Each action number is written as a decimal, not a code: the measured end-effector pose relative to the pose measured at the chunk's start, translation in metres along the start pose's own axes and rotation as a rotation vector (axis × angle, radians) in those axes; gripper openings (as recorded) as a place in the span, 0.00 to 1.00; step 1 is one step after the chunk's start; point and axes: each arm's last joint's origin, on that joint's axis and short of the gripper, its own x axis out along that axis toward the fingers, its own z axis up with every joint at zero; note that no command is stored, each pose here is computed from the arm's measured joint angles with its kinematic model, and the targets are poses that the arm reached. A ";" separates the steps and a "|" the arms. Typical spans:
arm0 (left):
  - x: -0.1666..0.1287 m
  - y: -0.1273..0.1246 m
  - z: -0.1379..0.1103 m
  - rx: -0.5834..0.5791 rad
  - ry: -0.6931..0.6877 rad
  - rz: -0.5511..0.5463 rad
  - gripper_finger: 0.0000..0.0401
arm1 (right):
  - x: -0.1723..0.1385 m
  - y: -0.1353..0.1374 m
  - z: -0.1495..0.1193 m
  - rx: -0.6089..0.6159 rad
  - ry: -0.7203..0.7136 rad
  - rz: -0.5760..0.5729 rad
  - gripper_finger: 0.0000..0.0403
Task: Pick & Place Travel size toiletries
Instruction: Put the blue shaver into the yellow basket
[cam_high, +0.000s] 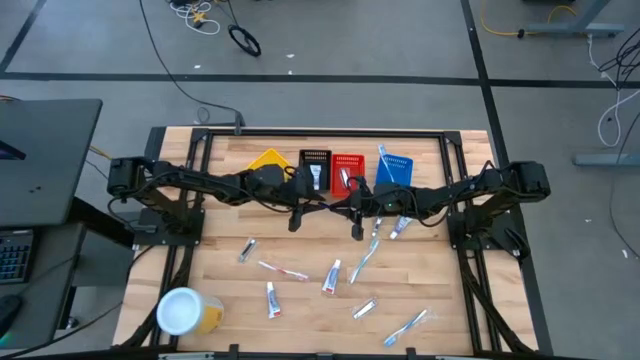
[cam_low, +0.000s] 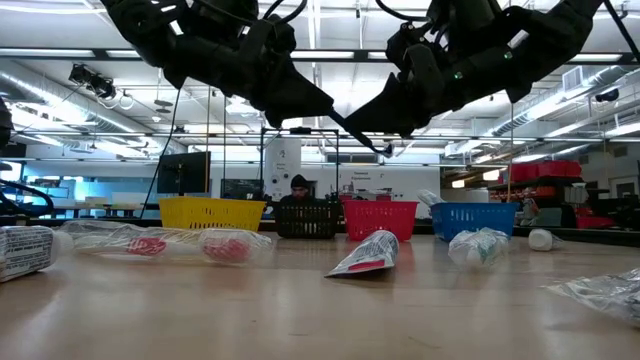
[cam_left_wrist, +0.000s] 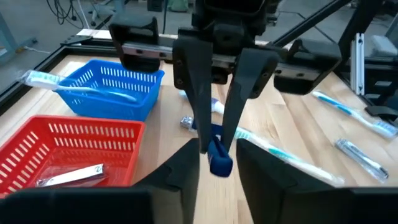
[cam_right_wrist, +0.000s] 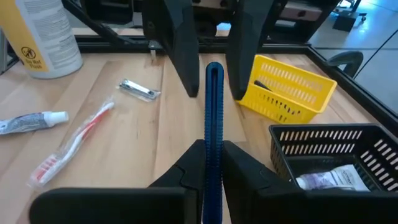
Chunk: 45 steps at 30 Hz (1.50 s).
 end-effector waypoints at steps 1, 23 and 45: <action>0.000 0.000 0.000 0.001 0.000 0.000 0.25 | 0.000 0.000 0.000 0.000 -0.005 0.000 0.11; 0.000 0.000 0.000 0.000 0.006 0.009 0.12 | 0.000 -0.003 0.003 -0.006 -0.036 -0.013 0.11; 0.000 0.002 -0.004 -0.005 0.043 0.065 0.13 | 0.000 -0.012 0.001 -0.059 -0.008 -0.023 0.30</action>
